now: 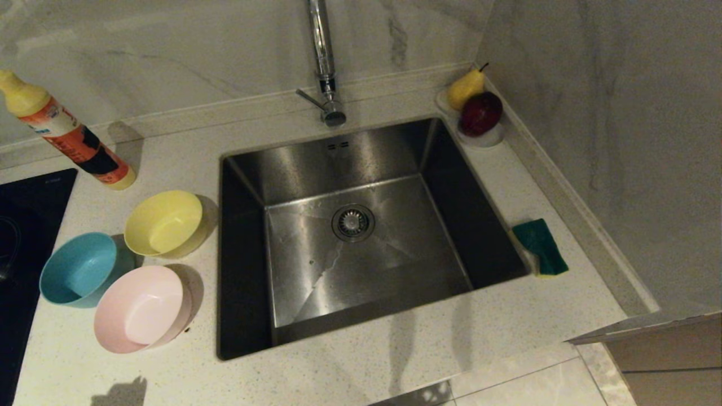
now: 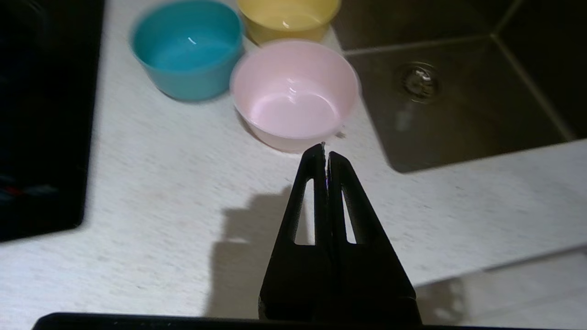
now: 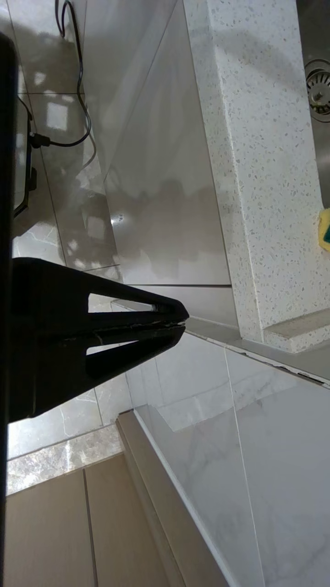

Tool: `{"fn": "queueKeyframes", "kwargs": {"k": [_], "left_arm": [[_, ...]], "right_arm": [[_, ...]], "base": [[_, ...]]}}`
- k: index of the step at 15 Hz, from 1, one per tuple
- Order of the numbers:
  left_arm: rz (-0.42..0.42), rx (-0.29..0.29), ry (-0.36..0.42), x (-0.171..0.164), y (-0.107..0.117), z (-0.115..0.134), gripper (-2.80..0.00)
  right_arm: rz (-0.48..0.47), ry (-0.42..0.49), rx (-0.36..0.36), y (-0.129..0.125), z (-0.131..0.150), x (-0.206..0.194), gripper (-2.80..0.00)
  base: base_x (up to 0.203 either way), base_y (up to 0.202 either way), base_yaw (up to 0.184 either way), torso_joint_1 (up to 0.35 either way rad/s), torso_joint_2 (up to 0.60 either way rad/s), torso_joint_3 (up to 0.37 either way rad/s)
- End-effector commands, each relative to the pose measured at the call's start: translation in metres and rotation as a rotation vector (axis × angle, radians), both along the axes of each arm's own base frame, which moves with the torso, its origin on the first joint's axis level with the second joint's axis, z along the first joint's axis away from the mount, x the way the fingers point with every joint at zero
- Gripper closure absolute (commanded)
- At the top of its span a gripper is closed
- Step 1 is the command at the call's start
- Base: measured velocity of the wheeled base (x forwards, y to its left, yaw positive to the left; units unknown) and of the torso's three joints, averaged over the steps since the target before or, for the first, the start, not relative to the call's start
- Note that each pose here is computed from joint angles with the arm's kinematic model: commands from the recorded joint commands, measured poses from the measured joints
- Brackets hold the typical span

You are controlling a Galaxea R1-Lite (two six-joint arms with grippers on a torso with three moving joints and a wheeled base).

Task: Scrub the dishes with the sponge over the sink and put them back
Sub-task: Turn on the faucet

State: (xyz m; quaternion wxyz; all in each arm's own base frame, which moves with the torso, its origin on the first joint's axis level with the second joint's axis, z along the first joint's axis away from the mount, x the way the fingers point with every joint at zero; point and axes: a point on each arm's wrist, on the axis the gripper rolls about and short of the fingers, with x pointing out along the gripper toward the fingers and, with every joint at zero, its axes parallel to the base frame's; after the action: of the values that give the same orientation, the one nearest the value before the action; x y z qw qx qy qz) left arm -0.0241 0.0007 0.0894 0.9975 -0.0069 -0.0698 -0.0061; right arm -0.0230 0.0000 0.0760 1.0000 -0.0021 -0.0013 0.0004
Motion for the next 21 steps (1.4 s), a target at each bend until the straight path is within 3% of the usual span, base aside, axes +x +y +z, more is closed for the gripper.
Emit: {"fn": "queueKeyframes", "kwargs": {"k": [1, 3, 5, 7, 10, 12, 15, 18, 21], "left_arm": [[0.023, 0.056, 0.039, 0.004, 0.000, -0.011, 0.00], [0.017, 0.049, 0.054, 0.004, 0.000, -0.013, 0.00], [0.020, 0.005, 0.053, 0.004, 0.000, -0.012, 0.00], [0.024, 0.000, 0.001, 0.002, 0.000, -0.005, 0.00], [-0.001, 0.010, -0.134, -0.014, 0.000, 0.041, 0.00], [-0.034, 0.040, -0.197, -0.030, 0.000, 0.096, 0.00], [-0.075, 0.059, -0.076, 0.000, -0.002, 0.159, 0.00], [-0.106, 0.033, 0.106, 0.077, -0.004, 0.199, 0.00], [-0.129, -0.031, 0.197, 0.173, -0.007, 0.225, 0.00]], "right_arm": [[0.001, -0.001, 0.000, 0.000, 0.000, 0.000, 0.00], [0.001, -0.001, 0.000, 0.000, 0.000, 0.000, 0.00], [0.001, -0.001, 0.000, 0.000, 0.000, 0.000, 0.00], [0.001, -0.002, -0.002, 0.000, 0.000, 0.000, 0.00], [0.001, -0.002, 0.000, 0.000, 0.000, 0.000, 0.00], [0.001, -0.001, 0.000, 0.000, 0.000, 0.000, 0.00], [0.001, -0.001, 0.000, 0.000, 0.000, 0.000, 0.00], [0.001, -0.001, 0.000, 0.000, 0.000, 0.000, 0.00], [0.001, -0.001, 0.000, 0.000, 0.000, 0.000, 0.00]], "base": [[0.000, 0.000, 0.000, 0.000, 0.00, 0.000], [0.000, 0.000, 0.000, 0.000, 0.00, 0.000], [0.000, 0.000, 0.000, 0.000, 0.00, 0.000], [0.000, 0.000, 0.000, 0.000, 0.00, 0.000], [0.000, 0.000, 0.000, 0.000, 0.00, 0.000], [0.000, 0.000, 0.000, 0.000, 0.00, 0.000], [0.000, 0.000, 0.000, 0.000, 0.00, 0.000], [0.000, 0.000, 0.000, 0.000, 0.00, 0.000], [0.000, 0.000, 0.000, 0.000, 0.00, 0.000]]}}
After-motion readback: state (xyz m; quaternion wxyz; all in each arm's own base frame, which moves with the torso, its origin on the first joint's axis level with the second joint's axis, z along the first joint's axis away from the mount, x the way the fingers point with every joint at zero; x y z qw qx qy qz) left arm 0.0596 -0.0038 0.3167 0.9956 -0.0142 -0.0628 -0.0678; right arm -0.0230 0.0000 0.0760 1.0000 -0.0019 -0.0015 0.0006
